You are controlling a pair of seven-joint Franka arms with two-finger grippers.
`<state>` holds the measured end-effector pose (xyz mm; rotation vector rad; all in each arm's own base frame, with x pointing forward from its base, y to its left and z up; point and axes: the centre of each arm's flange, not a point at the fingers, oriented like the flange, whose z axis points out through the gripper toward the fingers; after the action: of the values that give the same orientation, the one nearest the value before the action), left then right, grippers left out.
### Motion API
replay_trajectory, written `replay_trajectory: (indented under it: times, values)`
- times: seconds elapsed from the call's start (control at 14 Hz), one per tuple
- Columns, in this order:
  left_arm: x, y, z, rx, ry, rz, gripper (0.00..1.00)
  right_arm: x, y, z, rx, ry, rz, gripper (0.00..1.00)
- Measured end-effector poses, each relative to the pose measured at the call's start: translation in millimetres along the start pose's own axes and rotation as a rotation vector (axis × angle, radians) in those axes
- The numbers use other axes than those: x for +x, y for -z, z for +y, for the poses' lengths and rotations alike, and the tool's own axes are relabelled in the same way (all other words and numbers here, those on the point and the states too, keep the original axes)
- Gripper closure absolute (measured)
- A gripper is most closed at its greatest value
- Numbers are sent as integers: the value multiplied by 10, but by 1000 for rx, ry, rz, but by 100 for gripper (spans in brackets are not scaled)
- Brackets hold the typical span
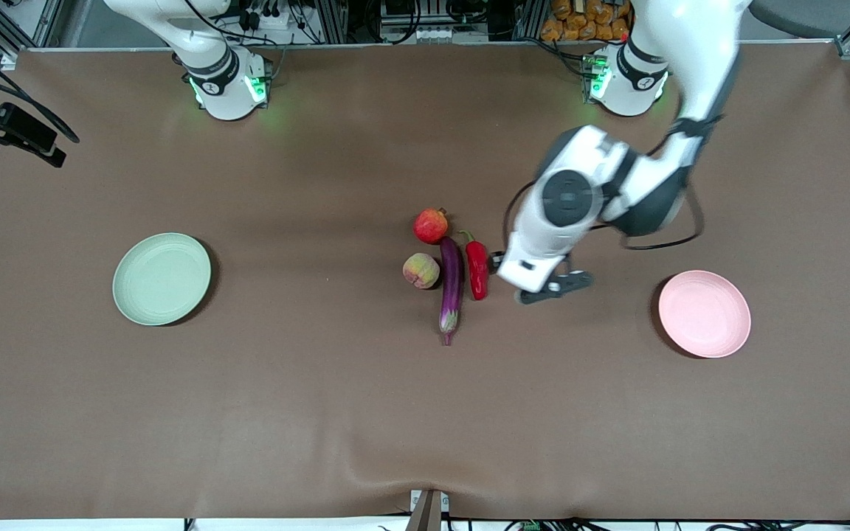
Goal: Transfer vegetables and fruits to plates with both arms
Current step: 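Move the left gripper toward the red chili pepper, then lower the left gripper and grasp the red chili pepper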
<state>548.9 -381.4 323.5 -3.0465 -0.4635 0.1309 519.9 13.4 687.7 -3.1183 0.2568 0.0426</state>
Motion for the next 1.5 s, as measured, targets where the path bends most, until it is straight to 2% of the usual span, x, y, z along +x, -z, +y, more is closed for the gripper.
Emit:
replay_trajectory:
  times: [0.14,0.57,0.93,1.5]
  values:
    - [-174,-358,242,13,39,19,0,0,-3,0,0,0,-1,0]
    - [-216,-1114,341,44,61,-35,0,0,-7,1,0,0,-2,0]
    - [-249,-1170,396,33,53,-34,0,1,-10,1,0,0,-2,0]
    - [-290,-1429,396,59,50,-56,0,-7,-16,5,-2,-1,-9,0]
